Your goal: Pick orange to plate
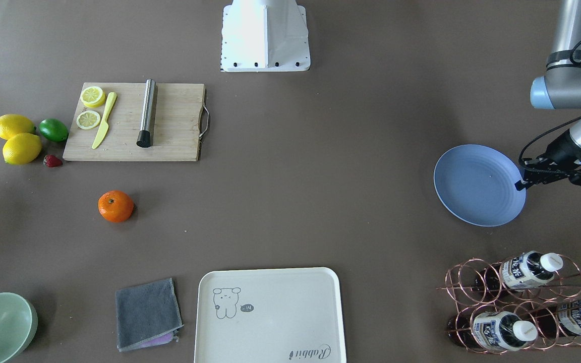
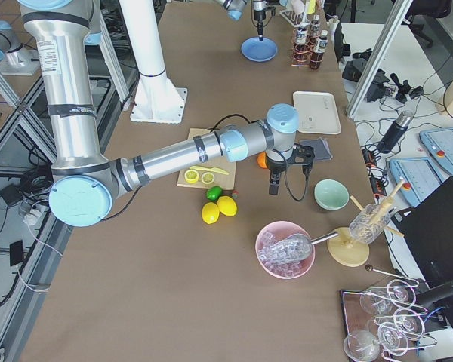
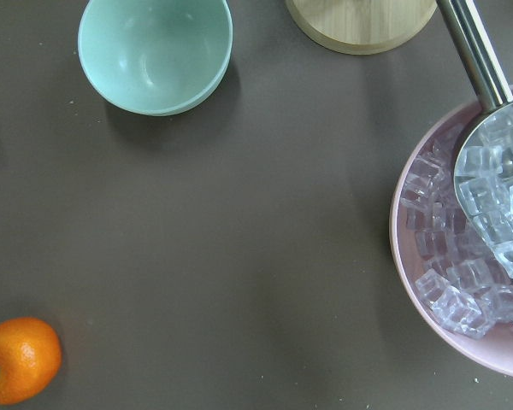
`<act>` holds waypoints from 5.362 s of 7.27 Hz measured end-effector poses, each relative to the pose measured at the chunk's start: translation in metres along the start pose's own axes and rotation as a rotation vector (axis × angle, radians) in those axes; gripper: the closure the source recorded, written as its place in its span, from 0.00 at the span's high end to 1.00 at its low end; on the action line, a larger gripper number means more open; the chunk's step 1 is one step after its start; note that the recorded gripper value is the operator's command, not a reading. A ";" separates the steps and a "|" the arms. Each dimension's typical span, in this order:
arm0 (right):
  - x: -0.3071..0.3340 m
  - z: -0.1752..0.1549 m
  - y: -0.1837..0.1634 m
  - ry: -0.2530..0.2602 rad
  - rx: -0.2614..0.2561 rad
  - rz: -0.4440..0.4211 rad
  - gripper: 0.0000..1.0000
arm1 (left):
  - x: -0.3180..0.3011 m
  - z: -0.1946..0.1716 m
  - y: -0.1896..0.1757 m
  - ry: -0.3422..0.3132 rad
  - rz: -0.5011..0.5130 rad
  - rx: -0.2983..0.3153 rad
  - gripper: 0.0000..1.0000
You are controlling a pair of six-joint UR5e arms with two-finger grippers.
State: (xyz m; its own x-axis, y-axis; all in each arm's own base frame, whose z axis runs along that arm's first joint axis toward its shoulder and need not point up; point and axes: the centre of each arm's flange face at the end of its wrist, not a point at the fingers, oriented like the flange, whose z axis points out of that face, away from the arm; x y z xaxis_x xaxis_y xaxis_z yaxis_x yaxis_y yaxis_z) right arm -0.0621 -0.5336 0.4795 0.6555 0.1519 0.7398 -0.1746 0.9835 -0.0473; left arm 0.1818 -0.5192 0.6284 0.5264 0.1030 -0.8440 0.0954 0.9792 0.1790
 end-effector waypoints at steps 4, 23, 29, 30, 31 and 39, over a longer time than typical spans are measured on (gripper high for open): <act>-0.037 0.003 0.001 -0.020 -0.003 -0.038 1.00 | 0.119 -0.038 -0.045 0.105 -0.165 0.024 0.00; -0.234 0.151 0.053 0.000 0.048 -0.074 1.00 | 0.511 0.114 0.073 0.094 -0.429 0.130 0.98; -0.231 0.218 0.050 0.041 0.064 -0.106 0.93 | 0.471 0.100 0.053 0.060 -0.363 0.164 0.99; -0.228 0.227 0.049 0.038 0.065 -0.109 0.62 | 0.469 0.097 0.049 0.062 -0.365 0.162 0.99; -0.227 0.231 0.050 0.035 0.064 -0.110 0.42 | 0.467 0.095 0.045 0.063 -0.368 0.163 0.99; -0.277 0.168 0.054 -0.054 0.027 -0.119 0.00 | 0.436 0.063 0.007 0.043 -0.250 0.181 0.99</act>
State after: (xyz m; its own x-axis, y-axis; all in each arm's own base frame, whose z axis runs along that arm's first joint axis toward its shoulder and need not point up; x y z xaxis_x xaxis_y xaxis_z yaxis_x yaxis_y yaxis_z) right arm -0.3771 -0.5396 0.3847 0.6325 0.0280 0.7741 -0.1178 0.9912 0.0604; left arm 0.4652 -0.4790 0.2939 0.4323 -0.1257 -0.8929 0.3680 0.9286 0.0474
